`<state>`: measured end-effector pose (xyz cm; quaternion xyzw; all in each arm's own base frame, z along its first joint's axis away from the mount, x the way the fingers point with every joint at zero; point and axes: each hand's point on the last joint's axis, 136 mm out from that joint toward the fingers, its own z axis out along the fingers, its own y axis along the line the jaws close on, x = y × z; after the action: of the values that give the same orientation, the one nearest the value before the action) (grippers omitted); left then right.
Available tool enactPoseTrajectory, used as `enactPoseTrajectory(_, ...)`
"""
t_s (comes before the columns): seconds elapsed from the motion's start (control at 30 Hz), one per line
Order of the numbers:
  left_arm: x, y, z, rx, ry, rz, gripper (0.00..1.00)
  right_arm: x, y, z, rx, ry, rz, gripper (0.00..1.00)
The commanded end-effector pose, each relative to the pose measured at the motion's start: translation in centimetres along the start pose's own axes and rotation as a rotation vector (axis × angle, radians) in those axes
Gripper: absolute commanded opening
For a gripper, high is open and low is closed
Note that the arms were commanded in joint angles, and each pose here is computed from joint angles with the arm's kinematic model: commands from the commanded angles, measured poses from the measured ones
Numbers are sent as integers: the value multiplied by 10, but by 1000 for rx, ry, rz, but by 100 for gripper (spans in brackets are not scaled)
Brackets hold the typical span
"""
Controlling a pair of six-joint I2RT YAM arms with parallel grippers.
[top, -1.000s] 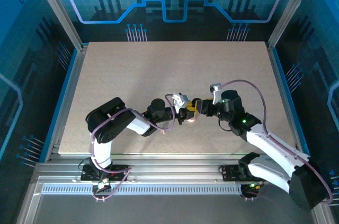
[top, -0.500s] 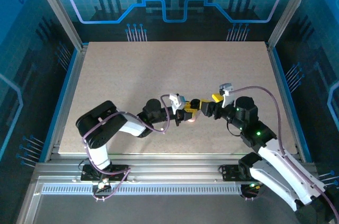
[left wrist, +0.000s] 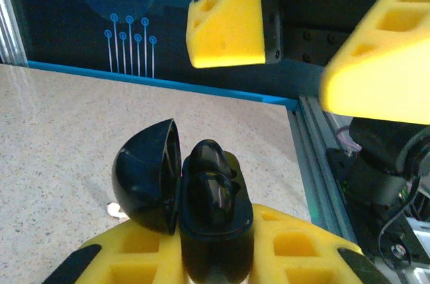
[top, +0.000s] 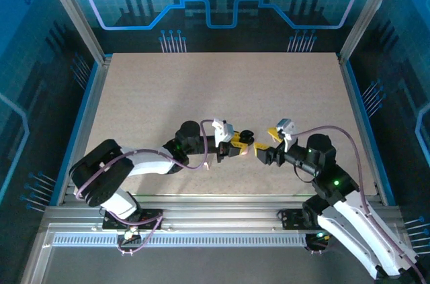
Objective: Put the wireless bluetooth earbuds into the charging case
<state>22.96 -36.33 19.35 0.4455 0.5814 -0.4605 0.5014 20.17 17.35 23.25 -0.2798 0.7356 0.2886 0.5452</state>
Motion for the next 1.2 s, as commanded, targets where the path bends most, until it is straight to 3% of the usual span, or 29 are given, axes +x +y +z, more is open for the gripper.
enactPoseTrajectory(0.0, 7, -9, -6, 36, 49, 28, 17, 9, 19, -5, -106, -11, -130, 83)
enactPoseTrajectory(0.2, 4, -9, -6, 38, 63, 41, 17, 20, 36, 2, -228, -47, -277, 79)
enactPoseTrajectory(0.37, 2, -11, -3, 64, 61, 46, 17, 33, 19, 12, -165, 70, -263, 79)
enactPoseTrajectory(0.53, -2, -14, -3, 81, 38, 38, 17, 34, 2, 19, -69, 72, -236, 79)
enactPoseTrajectory(0.73, -3, -18, -3, 98, 40, 41, 17, 36, 28, 18, -237, 63, -282, 74)
enactPoseTrajectory(1.17, -8, -24, -3, 140, 25, 45, 17, 35, 33, 21, -315, 83, -260, 69)
